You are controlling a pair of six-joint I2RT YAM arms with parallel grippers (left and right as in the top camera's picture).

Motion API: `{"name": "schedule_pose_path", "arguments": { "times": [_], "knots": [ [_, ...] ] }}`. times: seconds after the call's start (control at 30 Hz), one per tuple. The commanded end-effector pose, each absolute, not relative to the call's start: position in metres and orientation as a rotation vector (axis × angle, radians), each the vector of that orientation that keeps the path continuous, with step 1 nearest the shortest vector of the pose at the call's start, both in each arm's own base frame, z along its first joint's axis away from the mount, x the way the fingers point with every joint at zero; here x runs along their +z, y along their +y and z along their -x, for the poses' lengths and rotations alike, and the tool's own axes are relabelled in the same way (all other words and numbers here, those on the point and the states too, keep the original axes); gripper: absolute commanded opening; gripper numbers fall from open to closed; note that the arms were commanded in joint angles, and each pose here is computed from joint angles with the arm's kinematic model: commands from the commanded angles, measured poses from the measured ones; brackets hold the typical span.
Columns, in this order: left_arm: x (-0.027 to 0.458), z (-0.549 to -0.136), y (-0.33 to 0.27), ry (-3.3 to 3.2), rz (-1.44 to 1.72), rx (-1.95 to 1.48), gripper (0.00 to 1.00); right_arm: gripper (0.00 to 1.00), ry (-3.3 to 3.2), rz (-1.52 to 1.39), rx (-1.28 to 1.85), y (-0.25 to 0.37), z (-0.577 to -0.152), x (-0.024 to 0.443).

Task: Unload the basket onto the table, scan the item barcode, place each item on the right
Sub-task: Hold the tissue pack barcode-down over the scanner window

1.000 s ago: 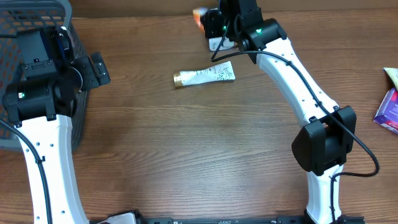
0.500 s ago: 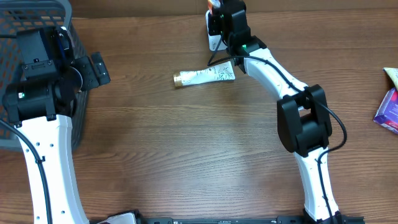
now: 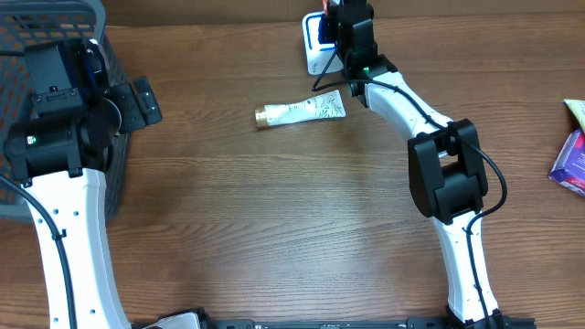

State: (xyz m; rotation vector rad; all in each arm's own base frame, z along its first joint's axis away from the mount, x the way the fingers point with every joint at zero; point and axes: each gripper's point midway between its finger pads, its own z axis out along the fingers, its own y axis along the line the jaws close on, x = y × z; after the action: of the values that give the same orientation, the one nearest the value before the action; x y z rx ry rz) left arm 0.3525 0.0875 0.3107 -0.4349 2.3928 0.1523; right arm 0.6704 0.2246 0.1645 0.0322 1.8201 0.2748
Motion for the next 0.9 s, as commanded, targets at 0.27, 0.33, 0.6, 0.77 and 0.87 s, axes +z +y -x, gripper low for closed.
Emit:
{"name": "schedule_pose_path", "arguments": {
  "times": [0.27,0.33,0.6,0.77,0.87],
  "knots": [
    [0.318,-0.353,0.089,2.374,0.419,0.169,1.0,0.04,1.821,-0.062,0.28,0.234,-0.674,0.131],
    [0.318,-0.353,0.089,2.374,0.419,0.168,1.0,0.04,1.805,-0.06,0.284,0.236,-0.674,0.135],
    [0.318,-0.353,0.089,2.374,0.419,0.168,1.0,0.04,1.823,-0.057,0.279,0.236,-0.673,0.131],
    [0.318,-0.353,0.089,2.374,0.419,0.168,1.0,0.04,1.828,-0.056,0.278,0.236,-0.673,0.13],
    [0.318,-0.353,0.089,2.374,0.419,0.168,1.0,0.04,1.833,-0.055,0.277,0.236,-0.673,0.129]
  ]
}}
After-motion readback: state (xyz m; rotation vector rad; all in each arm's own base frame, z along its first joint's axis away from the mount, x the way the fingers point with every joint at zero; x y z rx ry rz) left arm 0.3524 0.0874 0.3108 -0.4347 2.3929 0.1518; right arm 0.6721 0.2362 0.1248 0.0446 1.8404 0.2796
